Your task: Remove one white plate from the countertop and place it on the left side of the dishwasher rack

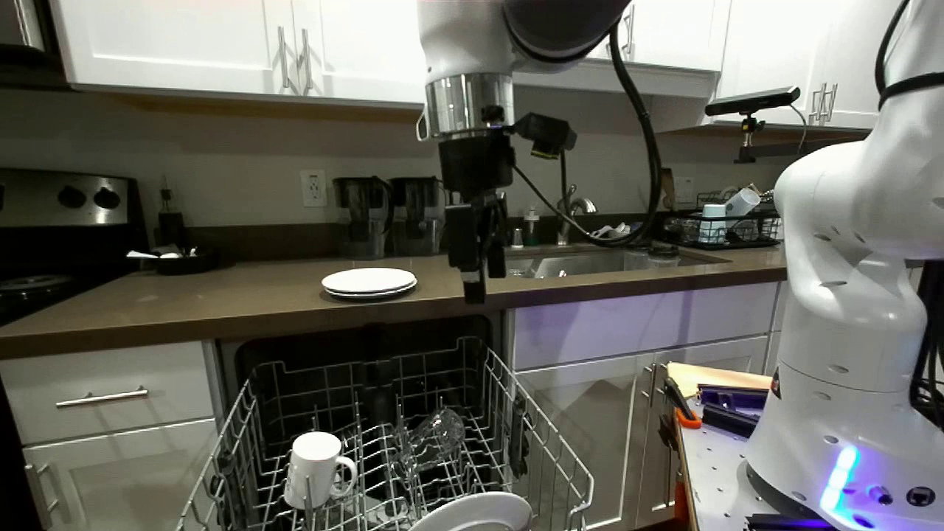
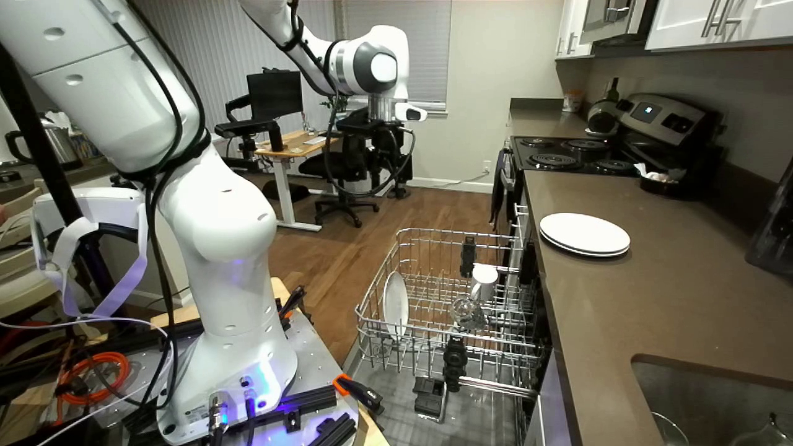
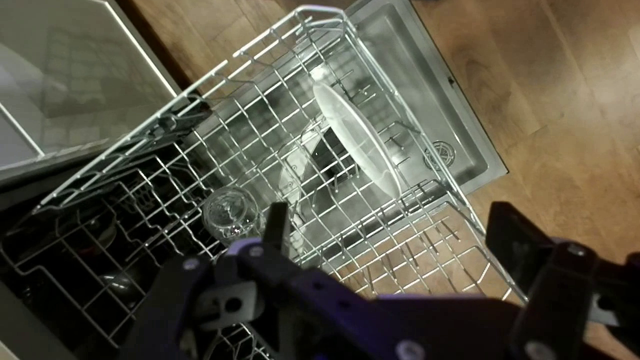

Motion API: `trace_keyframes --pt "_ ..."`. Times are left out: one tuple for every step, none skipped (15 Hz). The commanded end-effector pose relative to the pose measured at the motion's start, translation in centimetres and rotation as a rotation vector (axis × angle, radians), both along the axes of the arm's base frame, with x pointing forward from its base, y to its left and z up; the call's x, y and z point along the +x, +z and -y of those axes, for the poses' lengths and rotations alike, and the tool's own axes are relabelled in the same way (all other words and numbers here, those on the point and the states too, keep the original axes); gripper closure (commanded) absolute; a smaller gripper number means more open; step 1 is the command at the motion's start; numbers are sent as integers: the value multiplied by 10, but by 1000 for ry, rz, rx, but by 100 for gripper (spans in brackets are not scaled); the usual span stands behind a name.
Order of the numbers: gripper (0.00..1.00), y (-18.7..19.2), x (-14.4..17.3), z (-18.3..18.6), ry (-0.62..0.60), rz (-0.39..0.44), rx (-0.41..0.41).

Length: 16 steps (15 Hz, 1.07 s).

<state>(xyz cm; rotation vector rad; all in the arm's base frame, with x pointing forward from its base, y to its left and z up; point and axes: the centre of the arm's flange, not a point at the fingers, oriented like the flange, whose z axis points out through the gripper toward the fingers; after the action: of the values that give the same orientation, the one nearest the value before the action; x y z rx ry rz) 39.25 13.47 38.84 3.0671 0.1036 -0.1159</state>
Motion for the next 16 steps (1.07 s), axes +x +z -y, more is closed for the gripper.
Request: trace_keyframes --pt "0 -7 50 2 -2 2 -36" --pt "0 -8 60 6 -8 -1 -41" --pt "0 -10 70 10 -13 -4 -40" --pt "0 -11 80 15 -21 -6 -42" --pt "0 -12 90 19 -25 -5 -48" --pt "0 -14 100 24 -29 1 -59" --pt "0 -15 110 28 -29 5 -74" --pt "0 -16 120 33 -24 13 -94" --pt "0 -17 130 37 -21 23 -115" --pt "0 -17 139 42 -16 33 -138" --pt "0 -17 149 46 -11 43 -156" --pt "0 -17 158 51 -6 52 -174" --pt "0 -17 168 55 0 59 -187" --pt "0 -18 177 59 3 67 -198" --pt "0 -20 186 63 6 71 -207" --pt "0 -22 194 66 6 75 -215"
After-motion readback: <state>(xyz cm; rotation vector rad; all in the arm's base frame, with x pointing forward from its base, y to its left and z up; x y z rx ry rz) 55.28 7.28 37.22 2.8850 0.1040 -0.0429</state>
